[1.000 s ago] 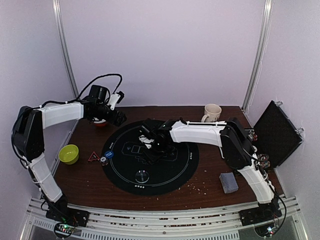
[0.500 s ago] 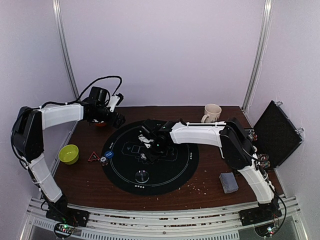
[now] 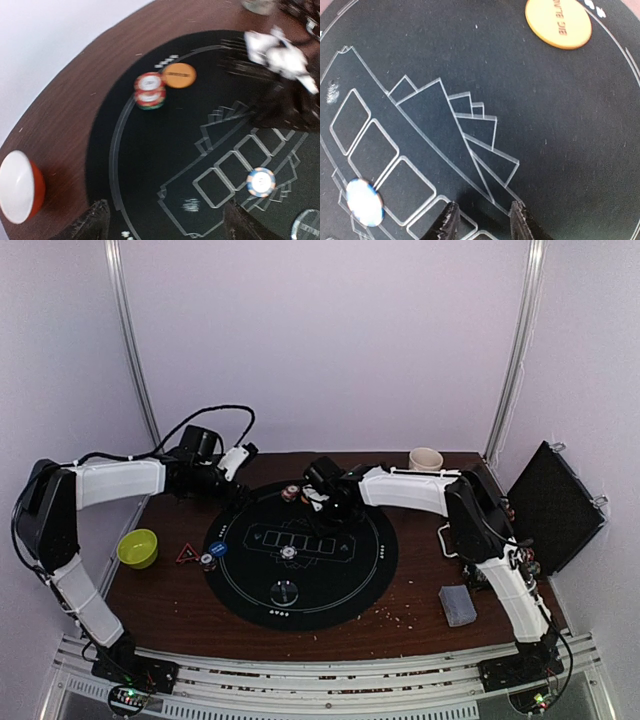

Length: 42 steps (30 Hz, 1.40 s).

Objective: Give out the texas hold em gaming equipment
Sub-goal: Pick up the poker chip from the poker table mat.

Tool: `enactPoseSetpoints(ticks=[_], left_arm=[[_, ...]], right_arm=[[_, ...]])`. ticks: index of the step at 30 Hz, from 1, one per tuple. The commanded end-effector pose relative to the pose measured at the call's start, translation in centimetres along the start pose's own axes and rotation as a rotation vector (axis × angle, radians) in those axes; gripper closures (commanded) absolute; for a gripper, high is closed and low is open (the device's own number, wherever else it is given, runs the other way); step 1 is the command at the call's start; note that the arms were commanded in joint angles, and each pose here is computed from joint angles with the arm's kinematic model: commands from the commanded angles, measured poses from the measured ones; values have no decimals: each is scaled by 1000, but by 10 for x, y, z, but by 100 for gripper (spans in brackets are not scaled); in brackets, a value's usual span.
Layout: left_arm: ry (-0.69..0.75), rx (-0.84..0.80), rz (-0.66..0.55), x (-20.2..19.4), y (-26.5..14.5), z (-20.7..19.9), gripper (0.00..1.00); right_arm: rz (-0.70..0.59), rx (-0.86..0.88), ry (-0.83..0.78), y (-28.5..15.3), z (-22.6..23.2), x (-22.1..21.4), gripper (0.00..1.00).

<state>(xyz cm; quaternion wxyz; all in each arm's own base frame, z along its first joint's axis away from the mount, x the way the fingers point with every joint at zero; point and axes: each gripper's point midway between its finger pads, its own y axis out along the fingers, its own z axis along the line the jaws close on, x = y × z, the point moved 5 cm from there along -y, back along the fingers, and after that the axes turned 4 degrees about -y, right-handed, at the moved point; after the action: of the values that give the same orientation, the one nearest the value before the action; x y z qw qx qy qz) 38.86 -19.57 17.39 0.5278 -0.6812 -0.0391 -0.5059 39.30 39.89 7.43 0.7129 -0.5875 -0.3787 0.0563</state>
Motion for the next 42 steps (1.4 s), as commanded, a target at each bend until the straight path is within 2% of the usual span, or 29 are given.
enactPoseSetpoints(ticks=[1,4,8,13,21,25,27,30,33,35,42], left_arm=[[281,-212,3,-8,13,-89,17],[276,-254,108,-23,39,-102,15],[301,-243,169,-31,70,-109,15],[294,-229,237,-38,97,-108,27],[297,-233,359,-66,100,-107,38],[308,-250,349,-59,86,-108,25],[318,-265,319,-51,77,-110,23],[351,-248,345,-59,75,-107,23],[362,-267,384,-70,75,-108,27],[358,-271,384,-72,78,-109,33],[309,-141,361,-69,98,-91,50]], right_arm=[[-93,81,128,-43,-16,12,61],[-124,69,193,-64,-38,9,61],[-159,-12,225,-88,-60,3,60],[-169,-61,232,-102,-69,-5,58],[-176,-71,234,-108,-74,-7,58],[-180,-67,227,-109,-74,-4,58],[-177,-68,224,-108,-74,-4,58],[-172,-63,222,-108,-73,-5,58],[-162,-69,218,-106,-74,-9,58],[-157,-77,217,-105,-75,-11,58],[-158,-84,212,-106,-75,-12,58]])
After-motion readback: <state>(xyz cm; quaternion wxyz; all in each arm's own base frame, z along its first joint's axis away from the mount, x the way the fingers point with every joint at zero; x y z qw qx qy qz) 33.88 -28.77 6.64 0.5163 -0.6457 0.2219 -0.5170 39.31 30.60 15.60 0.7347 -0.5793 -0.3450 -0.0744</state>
